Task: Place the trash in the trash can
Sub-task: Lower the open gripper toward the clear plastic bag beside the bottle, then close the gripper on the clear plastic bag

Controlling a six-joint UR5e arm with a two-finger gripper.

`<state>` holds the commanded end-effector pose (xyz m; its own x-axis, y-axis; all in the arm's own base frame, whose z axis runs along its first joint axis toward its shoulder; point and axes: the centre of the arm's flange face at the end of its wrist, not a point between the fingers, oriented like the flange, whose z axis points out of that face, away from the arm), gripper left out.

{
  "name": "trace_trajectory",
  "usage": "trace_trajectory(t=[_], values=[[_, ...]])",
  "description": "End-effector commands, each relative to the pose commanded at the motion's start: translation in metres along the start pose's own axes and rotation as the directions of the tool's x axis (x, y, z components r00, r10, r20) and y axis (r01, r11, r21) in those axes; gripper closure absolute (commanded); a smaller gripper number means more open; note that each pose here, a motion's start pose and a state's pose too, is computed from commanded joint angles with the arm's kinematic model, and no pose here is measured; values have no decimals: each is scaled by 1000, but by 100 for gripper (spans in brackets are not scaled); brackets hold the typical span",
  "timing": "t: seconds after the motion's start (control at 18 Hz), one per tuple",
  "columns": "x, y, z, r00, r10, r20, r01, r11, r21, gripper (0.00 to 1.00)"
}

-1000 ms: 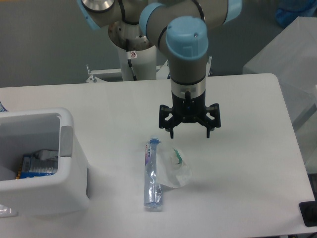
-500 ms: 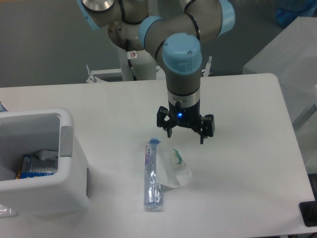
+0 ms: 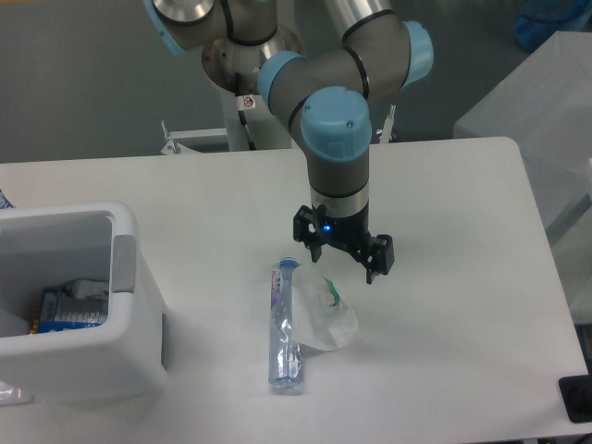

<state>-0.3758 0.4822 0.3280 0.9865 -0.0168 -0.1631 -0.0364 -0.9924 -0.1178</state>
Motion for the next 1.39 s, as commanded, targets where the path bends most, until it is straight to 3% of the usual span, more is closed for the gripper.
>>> trace_trajectory(t=[0.33,0.44,0.56,0.72,1.11,1.39], values=[[4,3,7,998,23,63,-22,1000,-15,0],[6,2,8,991,124,60,-122,992,-24,0],[10,6,14,969,245,42,-243,969,-39,0],[12,11,22,915,402,17,-401,915,-53,0],[17,20,53,834,550,-49,-552,827,-109,0],[19,18,74,834,546,-76,-551,827,-115,0]])
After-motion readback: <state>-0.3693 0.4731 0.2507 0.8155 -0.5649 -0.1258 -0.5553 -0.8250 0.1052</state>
